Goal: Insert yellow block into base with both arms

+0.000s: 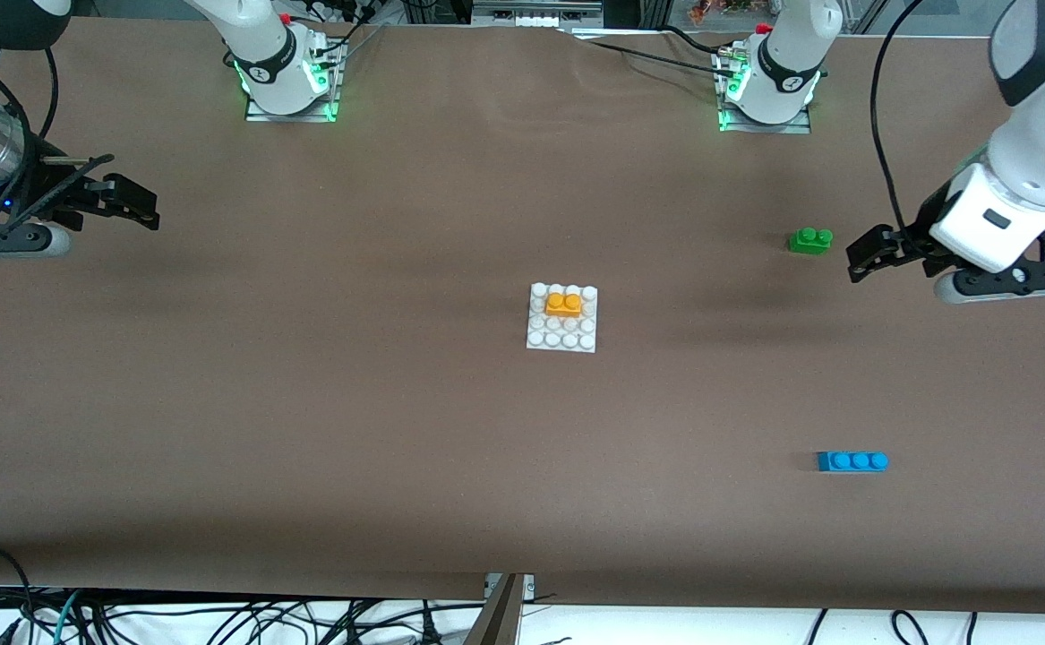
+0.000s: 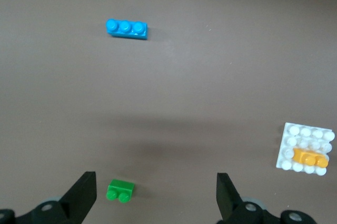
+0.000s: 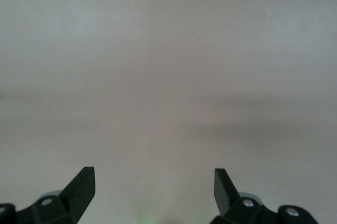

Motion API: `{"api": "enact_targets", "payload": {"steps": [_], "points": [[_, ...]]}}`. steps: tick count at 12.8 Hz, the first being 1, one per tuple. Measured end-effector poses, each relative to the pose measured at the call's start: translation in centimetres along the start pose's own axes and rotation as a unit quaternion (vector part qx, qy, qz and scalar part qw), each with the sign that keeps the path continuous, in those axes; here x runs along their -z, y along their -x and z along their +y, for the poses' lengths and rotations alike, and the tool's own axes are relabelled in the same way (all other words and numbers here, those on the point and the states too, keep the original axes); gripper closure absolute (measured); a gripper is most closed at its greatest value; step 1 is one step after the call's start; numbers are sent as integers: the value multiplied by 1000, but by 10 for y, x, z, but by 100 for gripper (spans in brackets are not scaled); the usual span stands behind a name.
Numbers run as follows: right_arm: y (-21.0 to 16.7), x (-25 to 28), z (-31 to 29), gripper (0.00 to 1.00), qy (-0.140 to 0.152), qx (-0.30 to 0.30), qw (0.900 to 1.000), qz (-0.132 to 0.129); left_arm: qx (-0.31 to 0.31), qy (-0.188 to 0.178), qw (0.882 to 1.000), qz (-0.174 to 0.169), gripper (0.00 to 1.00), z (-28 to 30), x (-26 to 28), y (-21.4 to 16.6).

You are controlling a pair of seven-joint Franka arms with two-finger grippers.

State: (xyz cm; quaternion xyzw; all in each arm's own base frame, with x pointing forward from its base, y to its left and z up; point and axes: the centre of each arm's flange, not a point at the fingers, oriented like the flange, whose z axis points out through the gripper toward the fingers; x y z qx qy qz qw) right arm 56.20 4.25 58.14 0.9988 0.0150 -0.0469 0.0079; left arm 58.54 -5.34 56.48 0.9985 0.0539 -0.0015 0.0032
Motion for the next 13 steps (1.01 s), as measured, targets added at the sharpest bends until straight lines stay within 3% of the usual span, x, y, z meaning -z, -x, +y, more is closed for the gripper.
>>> {"api": "enact_targets", "payload": {"steps": [13], "points": [[0,0,0,0,0,0,1000,0,2,-2,1000,10,0,-36,17,4]]}}
